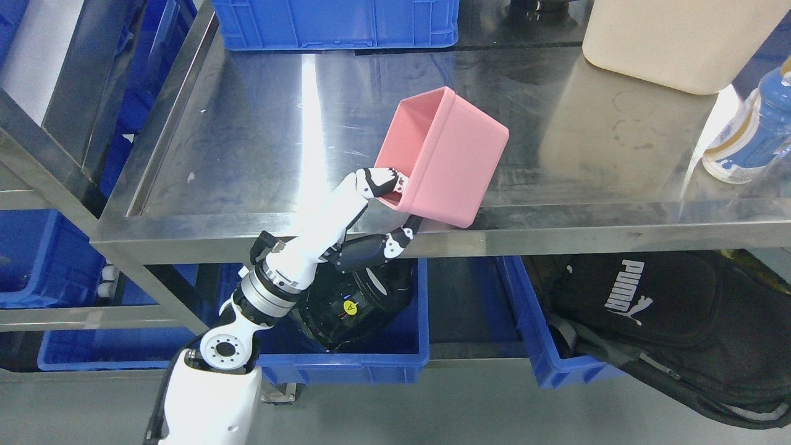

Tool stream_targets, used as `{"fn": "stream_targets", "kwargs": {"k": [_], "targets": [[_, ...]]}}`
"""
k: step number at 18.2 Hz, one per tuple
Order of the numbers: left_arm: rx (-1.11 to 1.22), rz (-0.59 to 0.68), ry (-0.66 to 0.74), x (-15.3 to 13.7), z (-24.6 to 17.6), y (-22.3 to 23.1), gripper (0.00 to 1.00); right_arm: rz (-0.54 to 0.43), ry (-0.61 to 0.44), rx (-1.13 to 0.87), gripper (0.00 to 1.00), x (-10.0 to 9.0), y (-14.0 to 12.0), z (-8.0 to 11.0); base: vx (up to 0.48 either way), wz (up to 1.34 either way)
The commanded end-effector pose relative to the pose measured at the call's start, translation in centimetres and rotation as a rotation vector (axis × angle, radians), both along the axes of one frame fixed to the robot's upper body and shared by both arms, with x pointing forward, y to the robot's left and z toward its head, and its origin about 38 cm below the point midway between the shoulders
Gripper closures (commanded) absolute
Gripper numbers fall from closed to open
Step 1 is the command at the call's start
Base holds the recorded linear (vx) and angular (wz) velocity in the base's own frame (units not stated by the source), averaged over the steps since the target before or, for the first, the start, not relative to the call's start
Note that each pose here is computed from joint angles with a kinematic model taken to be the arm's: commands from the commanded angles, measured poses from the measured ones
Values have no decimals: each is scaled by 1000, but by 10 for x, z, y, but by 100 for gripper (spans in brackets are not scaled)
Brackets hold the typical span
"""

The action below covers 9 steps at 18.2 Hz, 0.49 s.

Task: Place storage box into left shelf container
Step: 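Hold the pink box in the left hand while the robot turns toward the shelf rack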

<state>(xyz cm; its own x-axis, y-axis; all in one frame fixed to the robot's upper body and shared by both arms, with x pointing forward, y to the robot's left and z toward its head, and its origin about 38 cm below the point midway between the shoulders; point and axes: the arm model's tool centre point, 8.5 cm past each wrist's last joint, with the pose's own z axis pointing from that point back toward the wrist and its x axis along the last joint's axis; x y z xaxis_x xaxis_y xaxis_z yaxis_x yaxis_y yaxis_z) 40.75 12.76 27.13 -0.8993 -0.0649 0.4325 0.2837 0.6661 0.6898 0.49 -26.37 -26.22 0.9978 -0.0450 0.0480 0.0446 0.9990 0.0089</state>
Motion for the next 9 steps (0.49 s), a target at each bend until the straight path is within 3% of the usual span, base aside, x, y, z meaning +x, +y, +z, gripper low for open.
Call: {"fn": "stream_targets", "kwargs": {"k": [1, 9], "targets": [[52, 57, -21, 15, 31, 26, 100, 4, 0, 157, 0, -10, 3, 2, 0, 0], [129, 16, 0, 17, 32, 16, 100, 4, 0, 157, 0, -10, 3, 2, 1, 16]]}}
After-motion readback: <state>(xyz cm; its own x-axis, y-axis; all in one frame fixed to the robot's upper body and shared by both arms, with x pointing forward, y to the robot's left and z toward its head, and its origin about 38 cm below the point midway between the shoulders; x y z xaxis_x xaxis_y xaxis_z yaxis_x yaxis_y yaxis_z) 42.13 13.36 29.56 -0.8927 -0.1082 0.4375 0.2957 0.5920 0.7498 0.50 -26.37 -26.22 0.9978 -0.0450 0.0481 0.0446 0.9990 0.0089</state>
